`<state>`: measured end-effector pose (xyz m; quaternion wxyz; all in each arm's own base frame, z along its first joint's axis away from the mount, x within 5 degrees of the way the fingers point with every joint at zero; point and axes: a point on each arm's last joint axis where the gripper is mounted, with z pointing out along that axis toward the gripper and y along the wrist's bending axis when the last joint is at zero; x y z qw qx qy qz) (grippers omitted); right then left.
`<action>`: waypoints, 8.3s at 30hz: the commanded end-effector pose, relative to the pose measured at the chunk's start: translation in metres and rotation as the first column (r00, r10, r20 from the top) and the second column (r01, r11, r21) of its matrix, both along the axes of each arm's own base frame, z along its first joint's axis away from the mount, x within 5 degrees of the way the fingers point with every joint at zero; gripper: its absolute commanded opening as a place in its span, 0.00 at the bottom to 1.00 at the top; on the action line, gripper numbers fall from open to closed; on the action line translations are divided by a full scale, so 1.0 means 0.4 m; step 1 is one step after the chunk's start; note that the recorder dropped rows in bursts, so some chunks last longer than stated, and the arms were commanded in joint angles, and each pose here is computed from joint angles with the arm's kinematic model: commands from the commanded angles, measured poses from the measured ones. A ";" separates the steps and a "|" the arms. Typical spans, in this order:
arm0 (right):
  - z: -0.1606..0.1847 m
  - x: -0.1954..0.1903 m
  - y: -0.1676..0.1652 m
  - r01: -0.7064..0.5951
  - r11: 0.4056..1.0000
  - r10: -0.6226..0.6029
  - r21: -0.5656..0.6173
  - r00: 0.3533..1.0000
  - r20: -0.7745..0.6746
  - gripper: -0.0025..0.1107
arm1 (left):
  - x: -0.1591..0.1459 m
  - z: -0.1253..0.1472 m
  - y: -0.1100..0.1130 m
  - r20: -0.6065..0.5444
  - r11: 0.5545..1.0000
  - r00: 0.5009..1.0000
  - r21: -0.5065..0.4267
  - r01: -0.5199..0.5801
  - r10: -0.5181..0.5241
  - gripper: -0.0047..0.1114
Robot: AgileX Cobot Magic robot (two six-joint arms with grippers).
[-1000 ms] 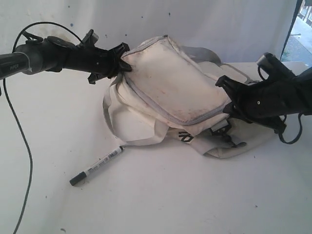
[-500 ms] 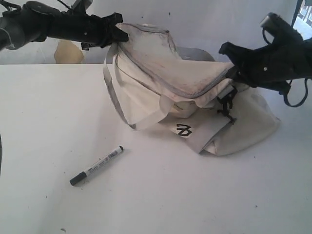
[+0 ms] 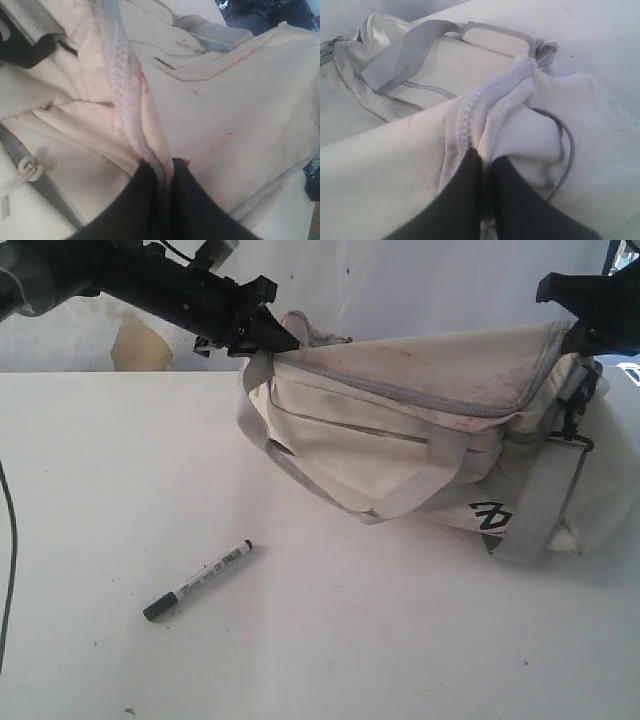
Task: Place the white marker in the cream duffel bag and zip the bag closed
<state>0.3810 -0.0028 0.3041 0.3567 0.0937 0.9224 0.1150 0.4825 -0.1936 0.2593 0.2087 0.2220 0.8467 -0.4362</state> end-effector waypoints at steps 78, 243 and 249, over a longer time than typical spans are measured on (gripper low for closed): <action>-0.217 0.034 0.082 -0.028 0.989 0.084 0.146 0.916 -0.392 0.02 | 0.125 -0.190 0.045 0.084 0.944 0.946 0.078 -0.320 0.313 0.04; -0.239 0.254 0.512 -0.625 0.781 0.585 0.021 0.742 0.328 0.55 | 0.102 -0.058 0.183 -0.126 0.859 0.984 -0.484 -0.168 0.122 0.04; -0.268 0.291 0.534 -0.676 0.737 0.635 -0.011 0.687 0.354 0.55 | 0.082 0.008 0.175 -0.122 0.860 0.986 -0.485 -0.162 0.117 0.04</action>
